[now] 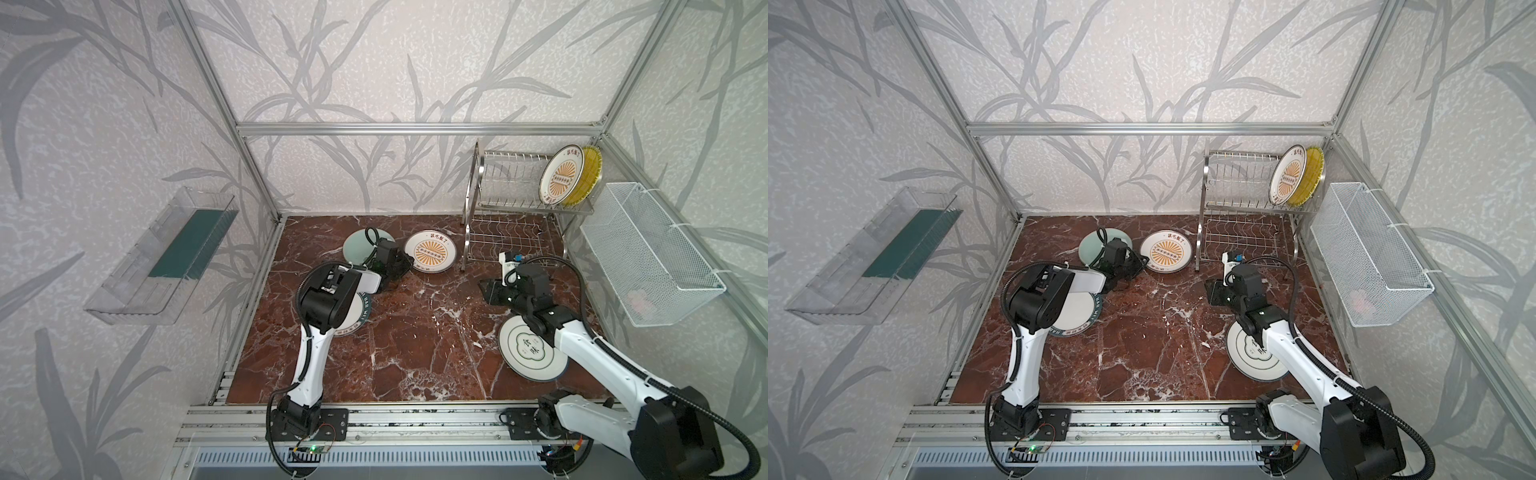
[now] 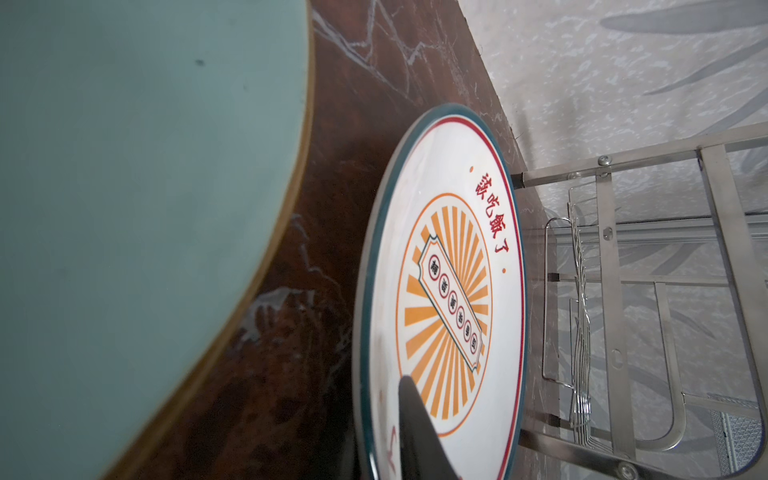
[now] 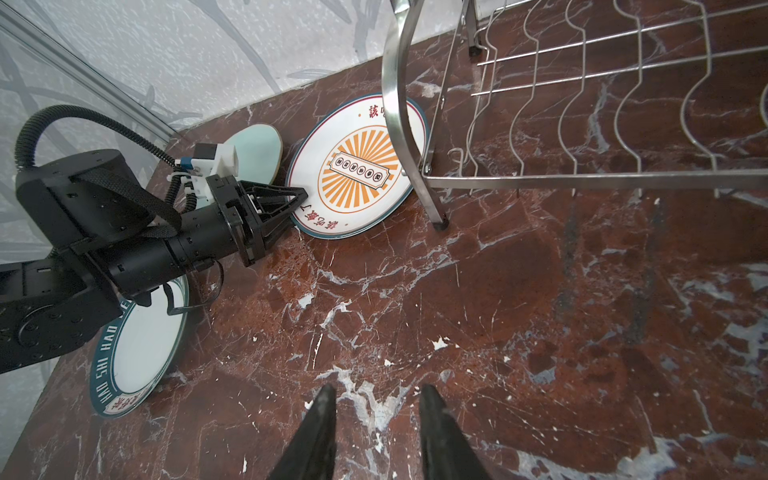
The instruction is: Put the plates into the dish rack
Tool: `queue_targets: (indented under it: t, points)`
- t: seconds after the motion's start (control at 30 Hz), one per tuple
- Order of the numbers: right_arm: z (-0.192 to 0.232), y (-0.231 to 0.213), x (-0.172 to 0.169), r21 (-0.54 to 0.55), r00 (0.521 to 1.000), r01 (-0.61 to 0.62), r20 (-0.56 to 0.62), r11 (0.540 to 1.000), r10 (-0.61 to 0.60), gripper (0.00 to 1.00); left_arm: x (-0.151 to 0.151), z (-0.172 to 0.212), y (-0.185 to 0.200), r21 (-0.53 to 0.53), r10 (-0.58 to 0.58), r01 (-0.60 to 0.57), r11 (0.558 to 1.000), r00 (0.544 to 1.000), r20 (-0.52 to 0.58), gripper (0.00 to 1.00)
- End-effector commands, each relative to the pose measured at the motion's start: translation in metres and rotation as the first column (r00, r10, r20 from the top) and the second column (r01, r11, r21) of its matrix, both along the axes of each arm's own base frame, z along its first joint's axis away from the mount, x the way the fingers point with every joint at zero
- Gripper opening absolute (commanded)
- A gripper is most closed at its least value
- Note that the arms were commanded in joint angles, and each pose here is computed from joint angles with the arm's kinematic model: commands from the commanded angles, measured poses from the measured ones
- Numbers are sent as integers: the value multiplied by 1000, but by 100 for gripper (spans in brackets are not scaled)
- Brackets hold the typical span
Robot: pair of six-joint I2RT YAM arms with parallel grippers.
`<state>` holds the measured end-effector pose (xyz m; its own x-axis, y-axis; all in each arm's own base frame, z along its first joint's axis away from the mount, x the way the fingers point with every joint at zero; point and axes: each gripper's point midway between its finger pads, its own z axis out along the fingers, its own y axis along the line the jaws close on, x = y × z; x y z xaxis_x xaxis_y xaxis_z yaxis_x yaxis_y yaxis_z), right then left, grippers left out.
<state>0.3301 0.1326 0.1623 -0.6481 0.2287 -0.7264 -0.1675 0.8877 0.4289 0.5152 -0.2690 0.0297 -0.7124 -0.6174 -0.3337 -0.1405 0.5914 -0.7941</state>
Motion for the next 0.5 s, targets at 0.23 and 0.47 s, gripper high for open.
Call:
queue_targets:
  t: [0.23, 0.47]
  points:
    - [3, -2, -1, 7, 1000, 11, 10, 1000, -11, 34, -10, -39, 12, 45, 32, -28, 999, 995, -92, 14]
    - [3, -3, -2, 8, 1000, 12, 11, 1000, -12, 34, -10, -38, 14, 38, 35, -32, 999, 996, -88, 13]
